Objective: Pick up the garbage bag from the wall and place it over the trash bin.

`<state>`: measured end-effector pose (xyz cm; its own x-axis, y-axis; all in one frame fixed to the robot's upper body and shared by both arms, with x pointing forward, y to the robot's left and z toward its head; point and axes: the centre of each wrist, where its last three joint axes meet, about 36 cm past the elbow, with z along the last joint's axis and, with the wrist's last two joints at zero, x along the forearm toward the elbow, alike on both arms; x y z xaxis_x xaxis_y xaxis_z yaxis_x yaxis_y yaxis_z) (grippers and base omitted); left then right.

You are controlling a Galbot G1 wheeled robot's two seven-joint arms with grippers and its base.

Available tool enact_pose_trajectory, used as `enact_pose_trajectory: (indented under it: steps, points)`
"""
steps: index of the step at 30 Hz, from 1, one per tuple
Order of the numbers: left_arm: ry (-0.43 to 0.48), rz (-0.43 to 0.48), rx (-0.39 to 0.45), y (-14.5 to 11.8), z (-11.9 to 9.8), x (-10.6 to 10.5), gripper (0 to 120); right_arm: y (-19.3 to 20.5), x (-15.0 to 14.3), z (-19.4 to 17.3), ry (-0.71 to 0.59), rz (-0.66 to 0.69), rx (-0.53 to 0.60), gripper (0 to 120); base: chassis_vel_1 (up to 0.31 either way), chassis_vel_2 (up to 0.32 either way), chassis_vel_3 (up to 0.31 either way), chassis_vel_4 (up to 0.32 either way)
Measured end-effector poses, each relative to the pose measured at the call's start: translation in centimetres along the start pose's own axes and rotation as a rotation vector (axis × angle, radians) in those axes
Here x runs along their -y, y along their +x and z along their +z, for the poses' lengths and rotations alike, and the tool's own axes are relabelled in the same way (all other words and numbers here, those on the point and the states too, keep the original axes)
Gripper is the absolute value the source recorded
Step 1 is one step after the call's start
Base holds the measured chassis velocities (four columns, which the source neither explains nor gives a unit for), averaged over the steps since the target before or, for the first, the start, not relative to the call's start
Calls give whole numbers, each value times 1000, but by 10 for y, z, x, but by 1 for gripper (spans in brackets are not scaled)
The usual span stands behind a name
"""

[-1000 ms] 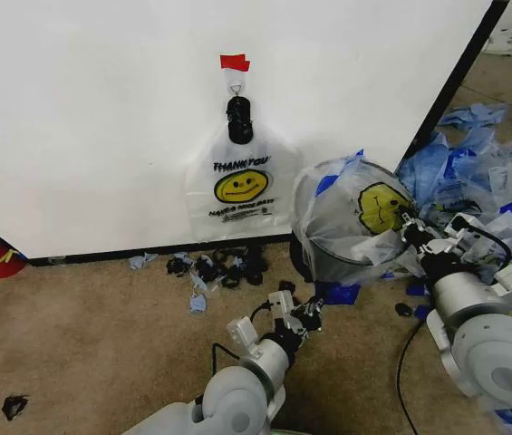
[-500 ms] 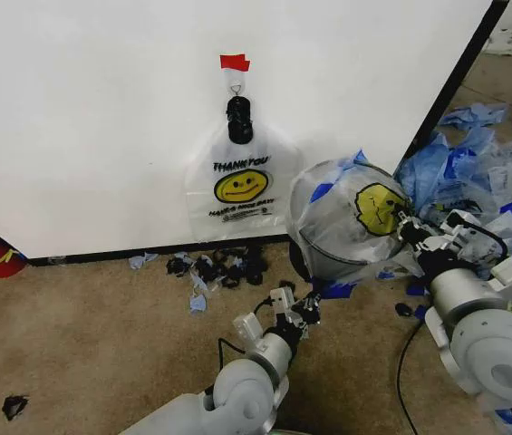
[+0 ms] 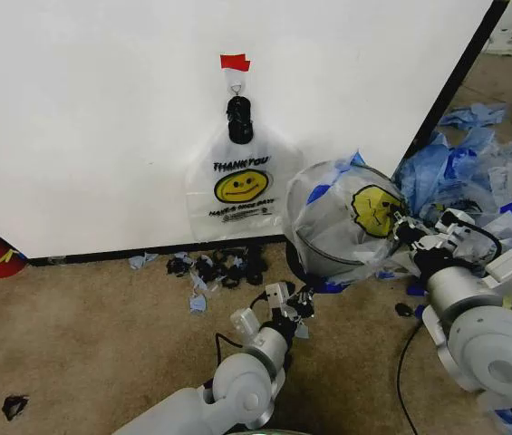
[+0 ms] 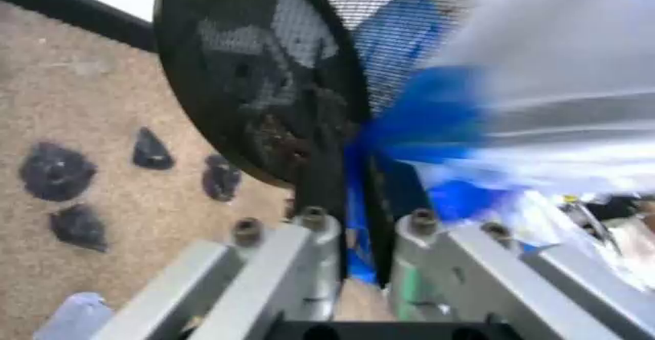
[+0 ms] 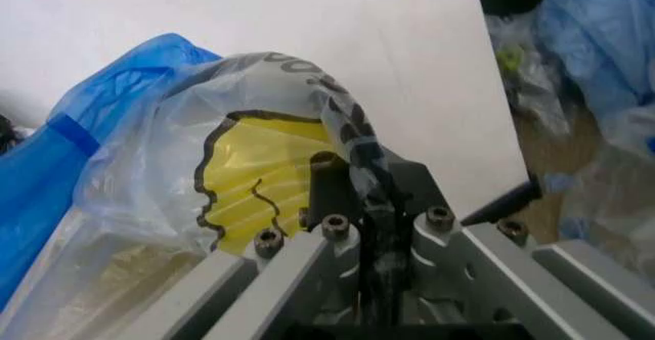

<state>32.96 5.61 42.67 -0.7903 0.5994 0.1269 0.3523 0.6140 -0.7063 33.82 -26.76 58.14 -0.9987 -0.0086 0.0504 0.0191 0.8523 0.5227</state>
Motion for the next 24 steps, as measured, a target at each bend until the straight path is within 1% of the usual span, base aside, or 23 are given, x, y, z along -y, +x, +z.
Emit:
enact_pose_trajectory:
  steps: [2, 4, 7, 8, 11, 13, 14, 15, 17, 19, 21, 22, 23, 24]
  points:
    - [-3, 15, -15, 13, -3, 3, 23, -7, 6, 5, 10, -26, 33, 0, 0, 0, 0, 0]
    - [-10, 9, -21, 22, -6, 0, 30, -14, 12, 11, 32, -44, 62, 0, 0, 0, 0, 0]
    - [-33, -23, -4, 36, -15, -11, 43, -28, 36, 27, 117, -106, 142, 0, 0, 0, 0, 0]
    - [-33, -23, -4, 36, -15, -11, 43, -28, 36, 27, 117, -106, 142, 0, 0, 0, 0, 0]
    - [-59, -31, 39, 45, -35, -11, 54, -29, 52, 39, 181, -150, 165, 0, 0, 0, 0, 0]
    - [-81, -22, 83, 51, -55, -6, 65, -26, 60, 49, 230, -206, 166, 0, 0, 0, 0, 0]
    - [-101, -11, 125, 55, -75, -2, 70, -27, 66, 56, 272, -243, 171, 0, 0, 0, 0, 0]
    - [-101, -11, 125, 55, -75, -2, 70, -27, 66, 56, 272, -243, 171, 0, 0, 0, 0, 0]
    - [-119, 10, 181, 59, -103, 5, 77, -28, 74, 68, 339, -291, 179, 0, 0, 0, 0, 0]
    - [-133, 32, 214, 64, -122, 11, 86, -28, 78, 76, 377, -314, 175, 0, 0, 0, 0, 0]
    - [-148, 52, 229, 68, -134, 17, 93, -28, 80, 82, 389, -323, 171, 0, 0, 0, 0, 0]
    - [-148, 52, 229, 68, -134, 17, 93, -28, 80, 82, 389, -323, 171, 0, 0, 0, 0, 0]
    - [-151, 57, 230, 69, -136, 18, 97, -27, 80, 84, 389, -323, 168, 0, 0, 0, 0, 0]
    - [-152, 61, 230, 70, -137, 20, 98, -26, 80, 86, 388, -323, 165, 0, 0, 0, 0, 0]
